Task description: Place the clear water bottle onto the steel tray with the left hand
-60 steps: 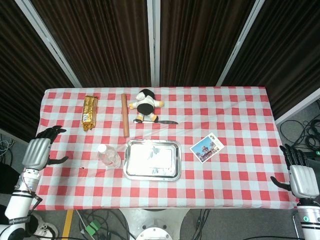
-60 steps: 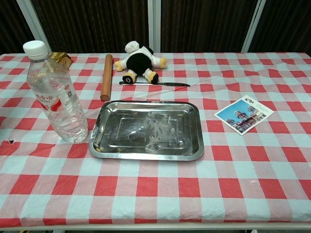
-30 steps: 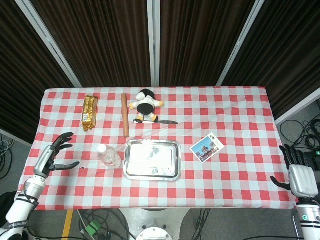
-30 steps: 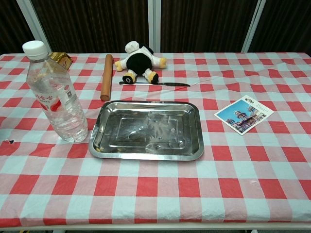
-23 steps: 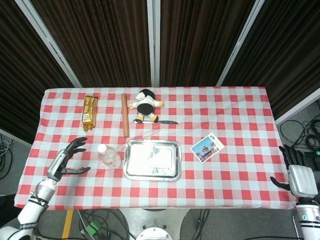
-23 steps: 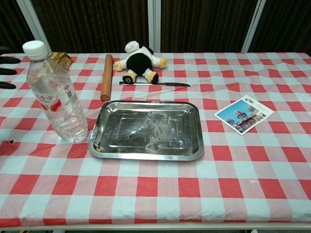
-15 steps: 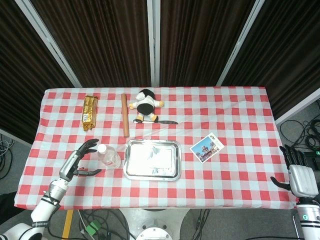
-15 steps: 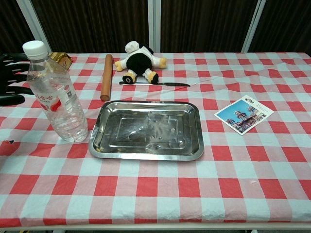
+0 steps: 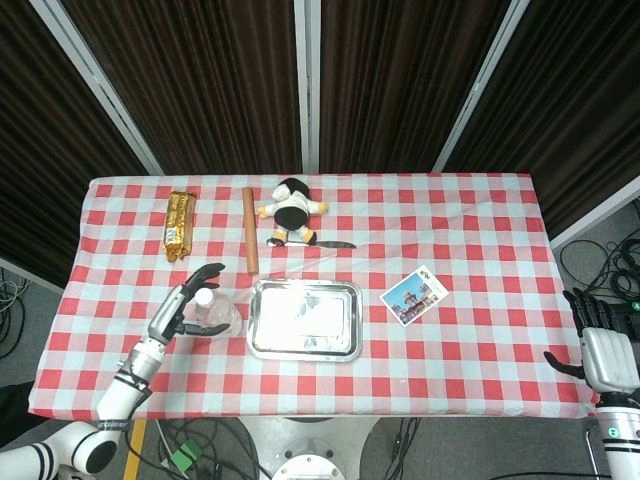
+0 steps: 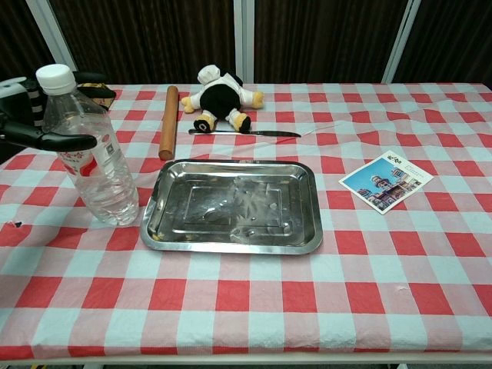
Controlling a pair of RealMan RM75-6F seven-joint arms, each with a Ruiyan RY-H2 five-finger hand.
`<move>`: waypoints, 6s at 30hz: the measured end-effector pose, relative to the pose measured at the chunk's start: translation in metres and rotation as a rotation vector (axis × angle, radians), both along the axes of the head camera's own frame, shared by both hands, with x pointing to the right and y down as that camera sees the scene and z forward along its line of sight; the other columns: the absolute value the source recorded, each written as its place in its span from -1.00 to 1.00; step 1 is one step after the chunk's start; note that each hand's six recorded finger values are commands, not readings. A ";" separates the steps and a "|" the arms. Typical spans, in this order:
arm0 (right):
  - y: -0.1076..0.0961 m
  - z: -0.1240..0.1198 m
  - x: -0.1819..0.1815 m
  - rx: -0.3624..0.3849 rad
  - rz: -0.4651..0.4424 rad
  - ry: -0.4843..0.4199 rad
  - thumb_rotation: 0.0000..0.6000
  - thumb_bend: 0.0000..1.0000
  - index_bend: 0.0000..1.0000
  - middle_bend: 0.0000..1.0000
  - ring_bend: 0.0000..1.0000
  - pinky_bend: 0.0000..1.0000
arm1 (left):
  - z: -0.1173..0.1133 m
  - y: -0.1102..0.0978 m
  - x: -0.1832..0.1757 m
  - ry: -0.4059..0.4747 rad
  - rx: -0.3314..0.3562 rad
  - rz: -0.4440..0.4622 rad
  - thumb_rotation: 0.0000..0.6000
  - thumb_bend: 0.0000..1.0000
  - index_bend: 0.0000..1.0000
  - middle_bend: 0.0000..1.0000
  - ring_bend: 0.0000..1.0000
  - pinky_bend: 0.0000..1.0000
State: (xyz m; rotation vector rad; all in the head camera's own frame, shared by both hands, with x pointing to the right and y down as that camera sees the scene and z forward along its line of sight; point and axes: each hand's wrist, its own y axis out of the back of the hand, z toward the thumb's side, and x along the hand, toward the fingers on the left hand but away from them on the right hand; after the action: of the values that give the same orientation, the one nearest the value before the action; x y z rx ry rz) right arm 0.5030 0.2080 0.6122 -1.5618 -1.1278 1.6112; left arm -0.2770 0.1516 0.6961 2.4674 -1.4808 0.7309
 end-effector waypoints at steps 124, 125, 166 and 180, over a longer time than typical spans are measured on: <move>-0.002 -0.007 -0.001 0.011 0.007 -0.023 1.00 -0.80 -0.87 -0.94 -1.00 -1.00 | -0.092 -0.100 0.072 0.145 0.041 0.099 1.00 -0.55 0.32 0.32 0.03 0.11; -0.002 -0.007 -0.001 0.010 0.005 -0.024 1.00 -0.80 -0.87 -0.94 -1.00 -1.00 | -0.092 -0.094 0.084 0.169 0.033 0.115 1.00 -0.55 0.32 0.32 0.03 0.11; -0.006 -0.013 0.000 0.025 0.025 -0.046 1.00 -0.80 -0.87 -0.94 -1.00 -1.00 | 0.010 -0.021 0.126 0.018 0.033 0.185 1.00 -0.57 0.30 0.28 0.01 0.09; -0.007 -0.014 0.001 0.029 0.028 -0.047 1.00 -0.80 -0.87 -0.94 -1.00 -1.00 | 0.004 -0.027 0.124 0.052 0.041 0.159 1.00 -0.98 -0.32 -0.18 -0.35 -0.18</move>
State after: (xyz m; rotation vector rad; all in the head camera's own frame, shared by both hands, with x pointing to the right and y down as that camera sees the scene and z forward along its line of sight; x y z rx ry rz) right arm 0.5040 0.2015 0.5985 -1.5788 -1.1976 1.5773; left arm -0.1525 0.1245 0.7000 2.6374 -1.3060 0.6628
